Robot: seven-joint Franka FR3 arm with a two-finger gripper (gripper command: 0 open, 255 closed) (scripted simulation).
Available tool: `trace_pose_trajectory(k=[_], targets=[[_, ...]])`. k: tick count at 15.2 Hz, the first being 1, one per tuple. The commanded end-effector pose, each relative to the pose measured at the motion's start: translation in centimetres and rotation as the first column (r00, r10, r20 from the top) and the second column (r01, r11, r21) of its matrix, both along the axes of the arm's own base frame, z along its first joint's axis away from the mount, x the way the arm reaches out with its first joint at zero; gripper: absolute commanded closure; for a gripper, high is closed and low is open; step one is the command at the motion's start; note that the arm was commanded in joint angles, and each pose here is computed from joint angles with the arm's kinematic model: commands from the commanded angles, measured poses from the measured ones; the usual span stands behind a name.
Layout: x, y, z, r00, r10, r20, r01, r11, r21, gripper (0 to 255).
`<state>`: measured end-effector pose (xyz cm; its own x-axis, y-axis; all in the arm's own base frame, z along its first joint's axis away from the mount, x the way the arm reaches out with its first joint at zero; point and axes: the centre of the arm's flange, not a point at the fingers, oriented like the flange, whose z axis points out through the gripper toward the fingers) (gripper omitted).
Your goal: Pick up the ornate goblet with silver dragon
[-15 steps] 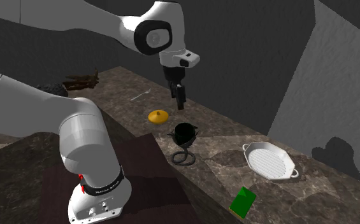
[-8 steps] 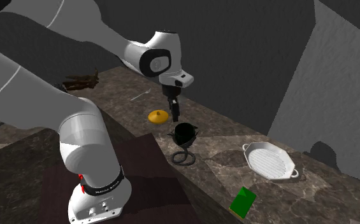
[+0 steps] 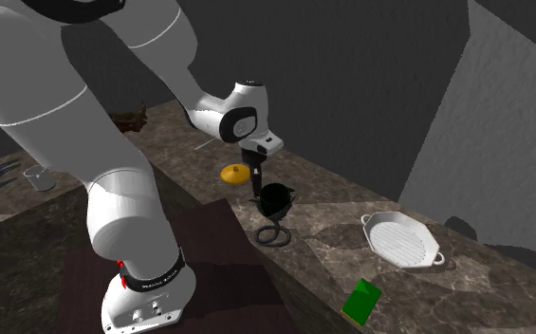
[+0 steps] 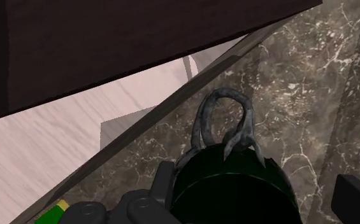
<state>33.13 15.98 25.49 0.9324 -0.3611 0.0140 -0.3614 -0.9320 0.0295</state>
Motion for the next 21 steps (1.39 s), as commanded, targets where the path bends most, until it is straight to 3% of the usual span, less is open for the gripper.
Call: trace_pose_trajectory(k=[1,8,9,18,21], targets=[[0.1,0.2,-1.6,1.0,-0.007,0.0,0.007,1.0,0.005,0],[0.1,0.2,-4.6,1.0,-0.007,0.0,0.007,1.0,0.005,0],[0.1,0.3,-4.5,1.0,-0.007,0.0,0.007,1.0,0.004,255],[0.1,0.2,-4.6,1.0,-0.007,0.0,0.007,1.0,0.005,255],[0.1,0.2,-3.0,1.0,-0.007,0.0,0.007,1.0,0.005,255]])
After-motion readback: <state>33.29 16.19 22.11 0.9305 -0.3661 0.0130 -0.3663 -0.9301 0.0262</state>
